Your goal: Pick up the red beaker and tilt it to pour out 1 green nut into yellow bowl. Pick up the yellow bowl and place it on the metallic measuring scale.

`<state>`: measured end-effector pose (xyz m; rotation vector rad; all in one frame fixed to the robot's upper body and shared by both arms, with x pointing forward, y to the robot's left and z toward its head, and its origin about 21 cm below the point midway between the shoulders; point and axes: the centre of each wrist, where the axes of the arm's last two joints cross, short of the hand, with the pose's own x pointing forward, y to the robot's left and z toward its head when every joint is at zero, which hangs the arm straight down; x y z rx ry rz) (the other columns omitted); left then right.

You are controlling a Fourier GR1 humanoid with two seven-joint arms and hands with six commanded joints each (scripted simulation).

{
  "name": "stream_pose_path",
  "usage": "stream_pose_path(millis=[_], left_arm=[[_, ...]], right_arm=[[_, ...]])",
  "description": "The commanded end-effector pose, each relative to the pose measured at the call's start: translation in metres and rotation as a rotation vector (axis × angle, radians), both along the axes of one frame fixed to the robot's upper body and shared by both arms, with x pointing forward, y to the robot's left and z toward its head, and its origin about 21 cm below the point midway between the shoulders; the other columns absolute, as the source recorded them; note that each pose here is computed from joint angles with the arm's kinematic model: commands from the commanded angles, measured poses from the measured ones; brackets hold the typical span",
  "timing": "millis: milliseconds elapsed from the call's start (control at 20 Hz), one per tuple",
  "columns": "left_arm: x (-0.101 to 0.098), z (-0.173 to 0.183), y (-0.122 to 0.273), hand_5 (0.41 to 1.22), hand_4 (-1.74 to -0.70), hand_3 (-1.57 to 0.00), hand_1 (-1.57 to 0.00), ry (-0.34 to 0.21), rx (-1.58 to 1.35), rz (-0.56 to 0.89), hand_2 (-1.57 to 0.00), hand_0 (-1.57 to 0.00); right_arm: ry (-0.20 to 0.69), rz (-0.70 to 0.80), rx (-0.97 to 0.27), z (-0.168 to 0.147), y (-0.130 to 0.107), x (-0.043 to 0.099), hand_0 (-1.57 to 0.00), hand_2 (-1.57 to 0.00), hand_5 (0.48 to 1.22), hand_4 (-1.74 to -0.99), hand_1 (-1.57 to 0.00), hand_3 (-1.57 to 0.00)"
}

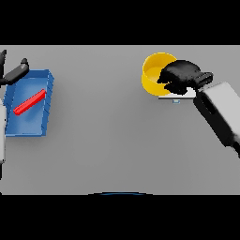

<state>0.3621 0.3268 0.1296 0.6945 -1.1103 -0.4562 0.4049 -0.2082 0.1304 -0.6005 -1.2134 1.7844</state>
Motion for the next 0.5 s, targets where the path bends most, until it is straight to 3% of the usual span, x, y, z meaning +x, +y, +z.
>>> stream_pose_path(millis=[0,100,250,450], left_arm=[[-0.002,-0.002,0.001,0.753,-0.80,0.00,0.00,0.006,0.002,0.004,0.00,0.00],[-0.002,-0.001,-0.001,0.752,-0.81,0.00,0.00,0.002,-0.007,0.012,0.00,0.00],[-0.004,0.003,-0.002,0.762,-0.82,0.00,0.00,-0.002,-0.010,0.022,0.00,0.00],[-0.008,0.003,-0.003,0.771,-0.83,0.00,0.00,0.018,-0.007,0.035,0.00,0.00]], right_arm=[[0.000,0.007,0.006,0.001,-0.001,0.003,-1.56,-1.57,1.221,-1.724,-1.57,-1.29],[0.003,0.023,0.023,0.005,-0.002,0.006,-1.57,-1.57,1.221,-1.725,-1.55,-1.33],[0.012,-0.128,-0.009,-0.012,-0.028,0.015,-1.54,-1.53,1.221,-1.727,-1.46,-1.45],[0.024,-0.175,-0.002,-0.026,-0.043,0.021,-1.51,-1.47,1.221,-1.729,-1.38,-1.52]])
